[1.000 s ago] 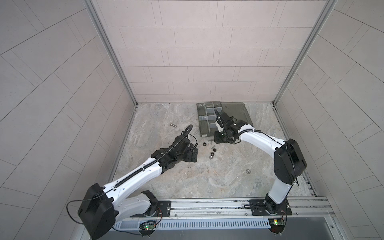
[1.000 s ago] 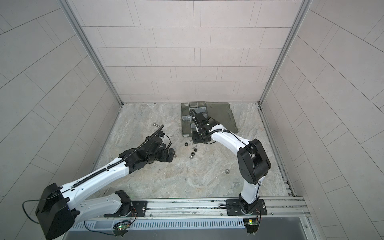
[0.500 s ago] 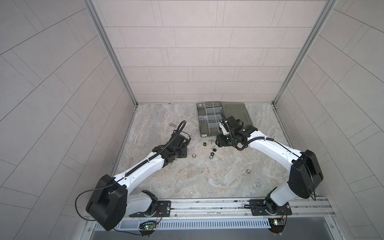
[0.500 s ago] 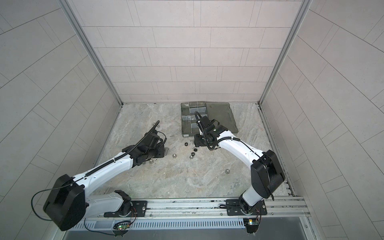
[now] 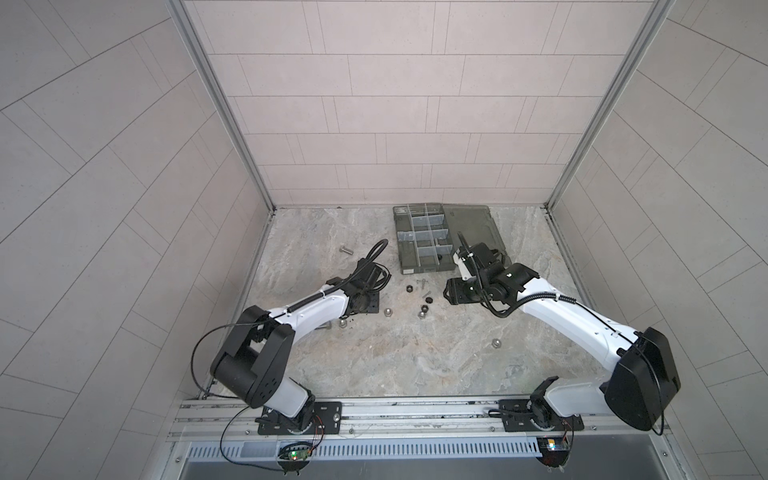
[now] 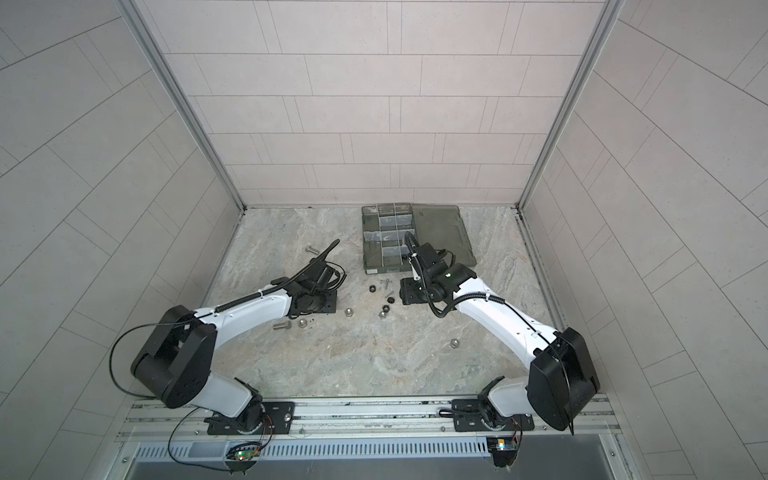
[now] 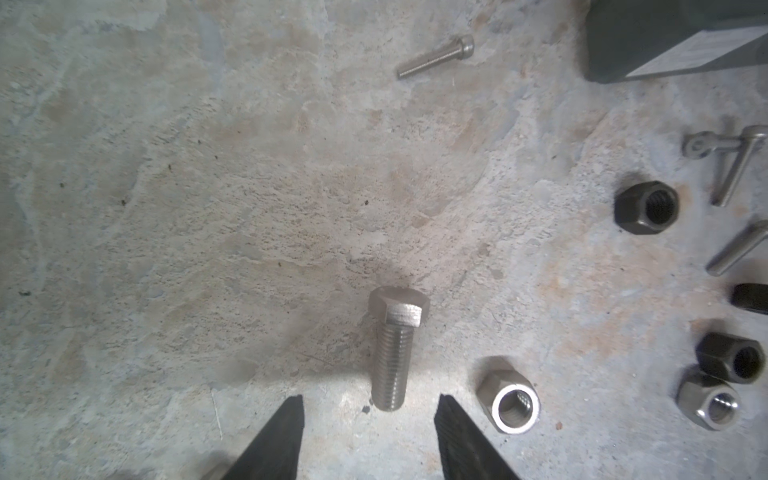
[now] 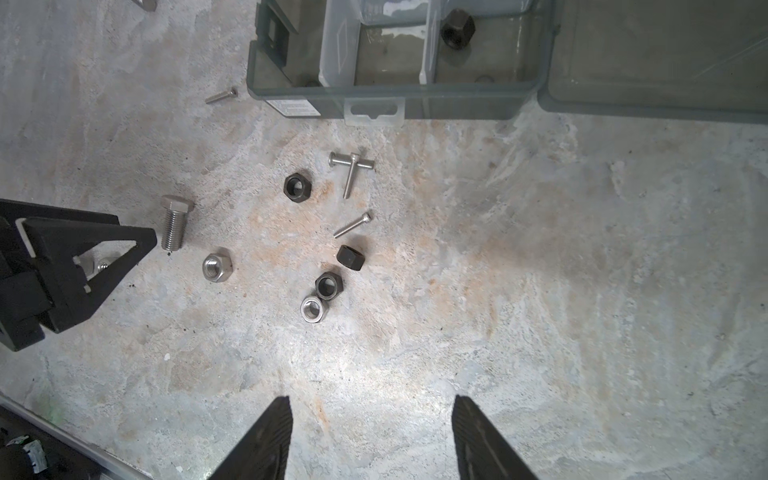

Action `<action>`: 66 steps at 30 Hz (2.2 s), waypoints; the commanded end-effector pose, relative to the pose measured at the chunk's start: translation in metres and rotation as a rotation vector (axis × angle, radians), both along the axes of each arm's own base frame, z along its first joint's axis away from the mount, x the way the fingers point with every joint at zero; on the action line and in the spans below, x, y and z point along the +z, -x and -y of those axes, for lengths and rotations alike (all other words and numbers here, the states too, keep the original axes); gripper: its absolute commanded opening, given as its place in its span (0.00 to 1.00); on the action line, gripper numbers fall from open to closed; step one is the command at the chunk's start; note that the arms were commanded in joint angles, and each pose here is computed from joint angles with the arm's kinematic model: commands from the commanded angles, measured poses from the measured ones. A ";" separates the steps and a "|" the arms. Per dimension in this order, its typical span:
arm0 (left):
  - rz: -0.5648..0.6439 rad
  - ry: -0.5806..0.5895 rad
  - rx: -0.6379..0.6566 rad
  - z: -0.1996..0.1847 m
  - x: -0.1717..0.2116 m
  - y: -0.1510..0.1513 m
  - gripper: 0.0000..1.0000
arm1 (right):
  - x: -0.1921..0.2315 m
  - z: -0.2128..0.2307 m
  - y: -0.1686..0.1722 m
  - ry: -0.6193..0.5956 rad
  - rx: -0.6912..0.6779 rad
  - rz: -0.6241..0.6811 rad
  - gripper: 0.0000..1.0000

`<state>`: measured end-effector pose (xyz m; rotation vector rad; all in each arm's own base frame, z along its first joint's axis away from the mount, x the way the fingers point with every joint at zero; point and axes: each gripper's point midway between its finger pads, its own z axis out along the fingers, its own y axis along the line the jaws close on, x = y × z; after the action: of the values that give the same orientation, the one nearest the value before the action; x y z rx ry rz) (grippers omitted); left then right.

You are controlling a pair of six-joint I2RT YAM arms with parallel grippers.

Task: Sort the screws and nuts into containers
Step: 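Close the left gripper on the head of the standing steel bolt, then lift and carry the steel bolt with the left gripper over the box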

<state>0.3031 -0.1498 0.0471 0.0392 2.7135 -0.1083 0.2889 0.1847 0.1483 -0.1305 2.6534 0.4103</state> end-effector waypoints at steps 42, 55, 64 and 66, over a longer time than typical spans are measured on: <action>0.032 0.111 -0.084 0.061 0.044 -0.077 0.14 | 0.018 0.055 -0.001 -0.022 -0.113 0.067 0.63; 0.145 0.311 -0.159 0.145 0.096 -0.167 0.14 | 0.018 0.067 -0.004 -0.037 -0.142 0.054 0.63; 0.202 0.583 -0.166 0.213 0.089 -0.222 0.13 | 0.008 0.079 -0.001 -0.032 -0.173 0.027 0.63; 0.224 0.658 -0.166 0.227 0.091 -0.229 0.12 | 0.006 0.082 -0.002 -0.033 -0.182 0.018 0.63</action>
<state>0.5188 -0.3471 0.1056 0.0934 2.4555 -0.7749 0.2965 0.1079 0.1573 0.1116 2.5936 0.4003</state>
